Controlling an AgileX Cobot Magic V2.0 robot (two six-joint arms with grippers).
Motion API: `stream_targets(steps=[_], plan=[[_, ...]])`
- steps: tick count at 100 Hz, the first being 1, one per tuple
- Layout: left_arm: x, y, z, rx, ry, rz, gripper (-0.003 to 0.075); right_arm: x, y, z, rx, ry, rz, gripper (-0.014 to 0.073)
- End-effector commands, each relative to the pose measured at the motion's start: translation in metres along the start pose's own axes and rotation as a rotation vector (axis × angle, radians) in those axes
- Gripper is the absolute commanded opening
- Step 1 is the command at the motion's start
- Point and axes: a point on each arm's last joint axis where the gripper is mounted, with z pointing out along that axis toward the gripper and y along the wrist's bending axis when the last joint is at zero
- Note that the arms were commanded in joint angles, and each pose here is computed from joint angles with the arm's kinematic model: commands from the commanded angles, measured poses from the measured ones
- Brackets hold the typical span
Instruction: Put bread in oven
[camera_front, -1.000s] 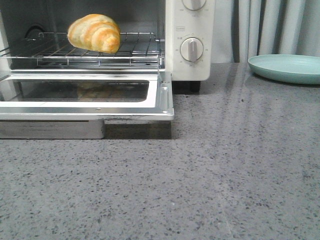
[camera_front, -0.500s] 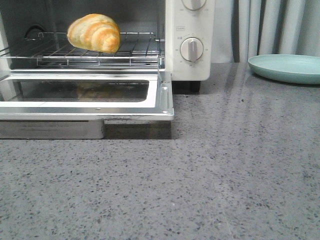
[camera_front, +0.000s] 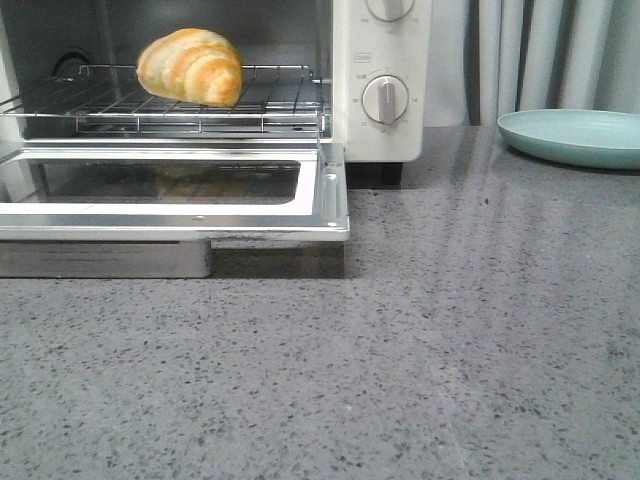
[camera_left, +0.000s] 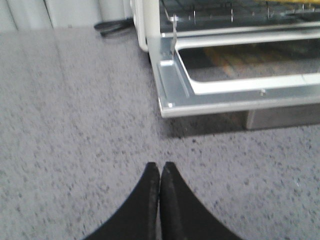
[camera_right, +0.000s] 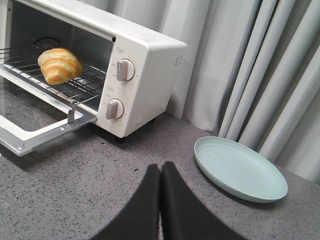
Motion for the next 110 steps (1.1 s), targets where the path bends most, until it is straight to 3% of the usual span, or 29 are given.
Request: stream_targets(steps=[1,89,110], plan=[[0.002,-0.001,0.0,0.003,-0.05,-0.042,-0.0021,-0.013,-0.004,-0.005,0.03,-0.098,-0.002,-0.0069],[0.002,-0.001,0.0,0.003,-0.05,-0.042,-0.0021,-0.013,-0.004,-0.005,0.03,-0.098,-0.002,-0.0069],[0.002,-0.001,0.0,0.003,-0.05,-0.042,-0.0021,0.012,0.001,0.008,0.074,0.016,-0.094,-0.0069]])
